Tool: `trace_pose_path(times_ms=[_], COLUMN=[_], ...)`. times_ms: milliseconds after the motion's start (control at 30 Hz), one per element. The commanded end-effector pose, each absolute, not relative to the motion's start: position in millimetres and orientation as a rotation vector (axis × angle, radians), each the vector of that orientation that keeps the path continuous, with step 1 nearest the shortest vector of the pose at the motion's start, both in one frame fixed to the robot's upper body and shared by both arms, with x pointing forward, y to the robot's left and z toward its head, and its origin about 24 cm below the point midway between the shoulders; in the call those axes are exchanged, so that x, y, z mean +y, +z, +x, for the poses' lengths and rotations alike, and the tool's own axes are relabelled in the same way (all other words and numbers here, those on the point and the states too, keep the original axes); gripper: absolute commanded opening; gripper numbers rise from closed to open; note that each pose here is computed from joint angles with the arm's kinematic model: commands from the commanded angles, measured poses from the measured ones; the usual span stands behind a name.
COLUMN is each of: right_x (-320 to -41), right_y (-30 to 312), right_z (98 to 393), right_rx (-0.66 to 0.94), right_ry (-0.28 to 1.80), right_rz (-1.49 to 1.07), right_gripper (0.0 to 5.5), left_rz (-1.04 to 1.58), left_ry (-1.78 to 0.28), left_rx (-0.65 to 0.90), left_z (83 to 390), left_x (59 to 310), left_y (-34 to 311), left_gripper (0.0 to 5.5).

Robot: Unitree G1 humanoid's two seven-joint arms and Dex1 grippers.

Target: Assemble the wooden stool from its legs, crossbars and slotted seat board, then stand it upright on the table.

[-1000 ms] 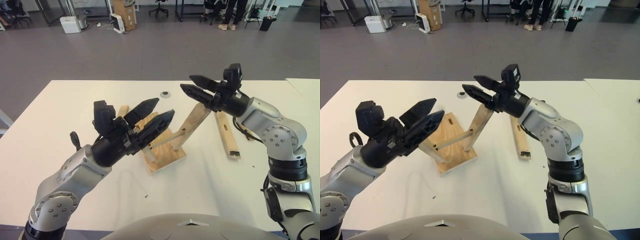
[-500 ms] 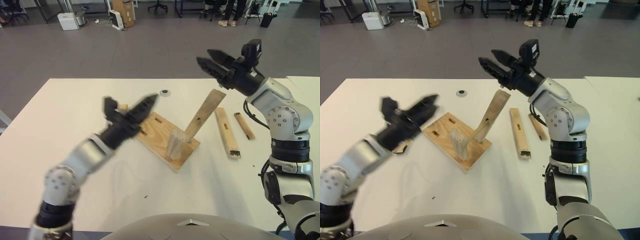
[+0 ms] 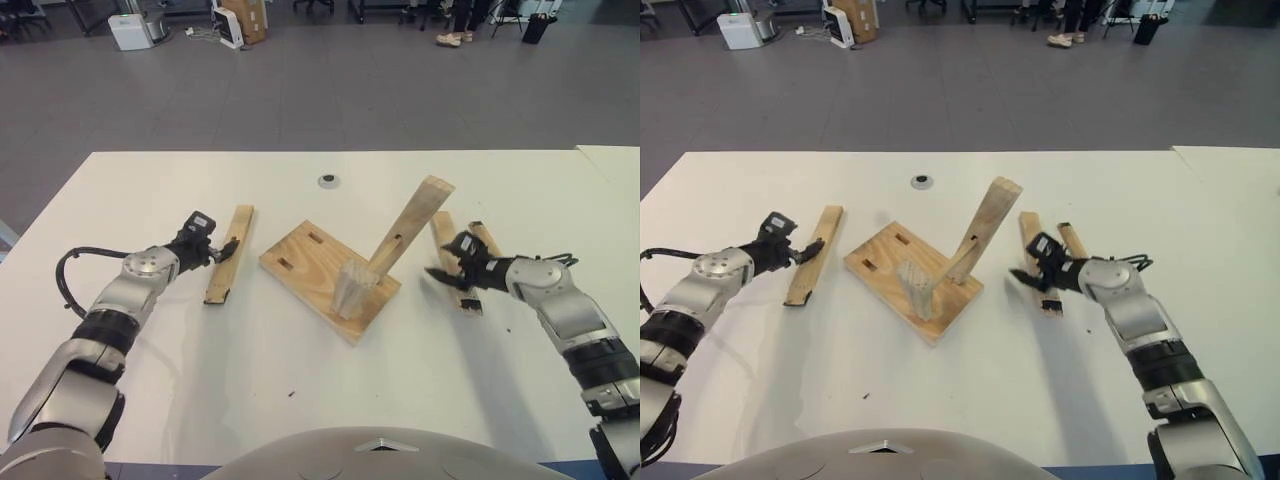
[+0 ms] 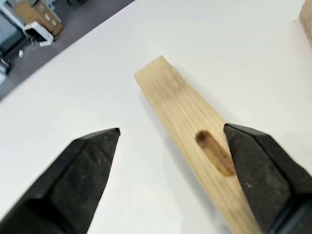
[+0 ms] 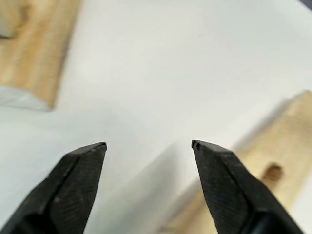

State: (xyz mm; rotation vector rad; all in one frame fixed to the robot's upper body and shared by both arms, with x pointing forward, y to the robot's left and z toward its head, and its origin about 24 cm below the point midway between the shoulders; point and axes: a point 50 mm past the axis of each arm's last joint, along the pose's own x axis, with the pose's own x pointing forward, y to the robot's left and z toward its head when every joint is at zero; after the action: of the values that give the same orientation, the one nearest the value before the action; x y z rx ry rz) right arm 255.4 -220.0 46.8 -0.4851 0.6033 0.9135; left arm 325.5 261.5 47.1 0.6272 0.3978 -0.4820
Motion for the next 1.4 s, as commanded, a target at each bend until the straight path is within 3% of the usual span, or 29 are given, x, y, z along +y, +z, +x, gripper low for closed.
trace_pose_path(times_ms=[33, 233, 400, 600, 767, 967, 1100, 1167, 1233, 1400], right_x=[-197, -177, -157, -163, -156, -218, -234, -234, -226, -208], right_y=[40, 23, 30, 46, 40, 93, 108, 100, 90, 62], right_z=[219, 220, 234, 273, 295, 324, 309, 286, 260, 227], right_rx=[0.725, 0.685, 0.592, 0.5, 0.45, 0.354, 0.44, 0.546, 0.642, 0.762], right_ry=[1.206, 1.104, 1.038, 0.943, 0.878, 0.701, 0.847, 1.013, 1.178, 1.328], right_rz=[-0.555, -0.5, -0.417, -0.41, -0.443, -0.572, -0.672, -0.655, -0.599, -0.454], right_gripper=[3.28, 3.28, 3.28, 3.28, 3.28, 3.28, 3.28, 3.28, 3.28, 3.28], left_rz=[1.002, 1.185, 1.185, 0.892, 0.825, 0.877, 0.913, 0.956, 0.978, 1.019], left_ry=[-0.668, -0.811, -0.994, -1.465, -1.482, -1.318, -1.186, -1.129, -1.111, -1.184], left_rx=[0.454, 0.397, 0.338, 0.113, 0.195, 0.158, 0.137, 0.19, 0.269, 0.377], left_z=[329, 325, 309, 236, 215, 250, 276, 288, 293, 292], left_x=[239, 225, 209, 183, 193, 212, 224, 232, 235, 216], left_y=[16, 6, -8, -6, 8, 64, 92, 89, 74, 29], left_gripper=[3.94, 3.94, 3.94, 3.94, 3.94, 3.94, 3.94, 3.94, 3.94, 3.94])
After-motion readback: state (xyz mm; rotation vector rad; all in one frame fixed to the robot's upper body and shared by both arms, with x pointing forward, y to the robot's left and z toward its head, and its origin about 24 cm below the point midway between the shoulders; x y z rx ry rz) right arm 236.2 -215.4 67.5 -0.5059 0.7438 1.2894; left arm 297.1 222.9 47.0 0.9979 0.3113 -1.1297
